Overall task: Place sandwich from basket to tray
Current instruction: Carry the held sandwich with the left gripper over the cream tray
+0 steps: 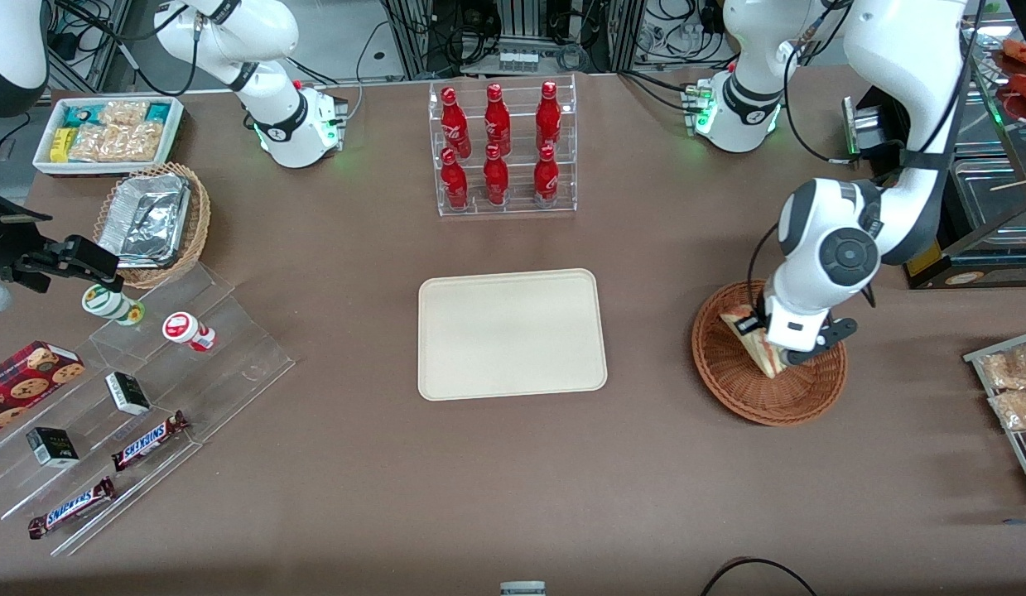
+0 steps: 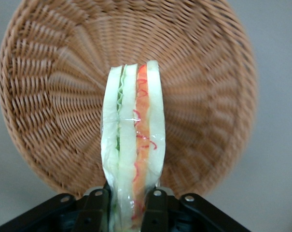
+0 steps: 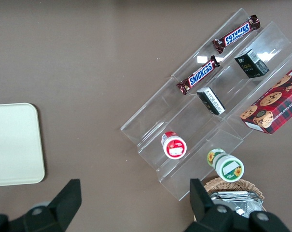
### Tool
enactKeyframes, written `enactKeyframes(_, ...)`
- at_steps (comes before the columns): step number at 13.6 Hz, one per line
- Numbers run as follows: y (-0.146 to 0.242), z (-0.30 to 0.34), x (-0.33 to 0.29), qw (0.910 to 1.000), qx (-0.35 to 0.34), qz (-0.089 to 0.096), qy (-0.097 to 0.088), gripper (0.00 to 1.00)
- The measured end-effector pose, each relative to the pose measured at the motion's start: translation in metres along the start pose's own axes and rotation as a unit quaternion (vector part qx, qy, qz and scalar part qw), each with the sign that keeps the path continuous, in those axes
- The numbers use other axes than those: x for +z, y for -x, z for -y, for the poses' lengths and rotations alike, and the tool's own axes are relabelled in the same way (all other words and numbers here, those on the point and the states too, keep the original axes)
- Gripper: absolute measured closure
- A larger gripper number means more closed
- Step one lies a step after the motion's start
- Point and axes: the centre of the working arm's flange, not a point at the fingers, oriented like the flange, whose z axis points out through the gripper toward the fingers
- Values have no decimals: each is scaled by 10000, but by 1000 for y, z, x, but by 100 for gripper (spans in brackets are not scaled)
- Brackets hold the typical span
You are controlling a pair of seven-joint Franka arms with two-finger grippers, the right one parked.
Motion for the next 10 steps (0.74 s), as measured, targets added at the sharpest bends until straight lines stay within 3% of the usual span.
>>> enactKeyframes(1, 10, -17, -15, 9998, 173, 42, -92, 83)
enactKeyframes(3, 36, -55, -39, 9982, 565, 31, -186, 85)
enactKeyframes(6, 89, -114, -54, 9930, 1169, -94, -120, 85)
enactKeyframes(10, 138, -174, -57, 9858, 1678, -77, 42, 85)
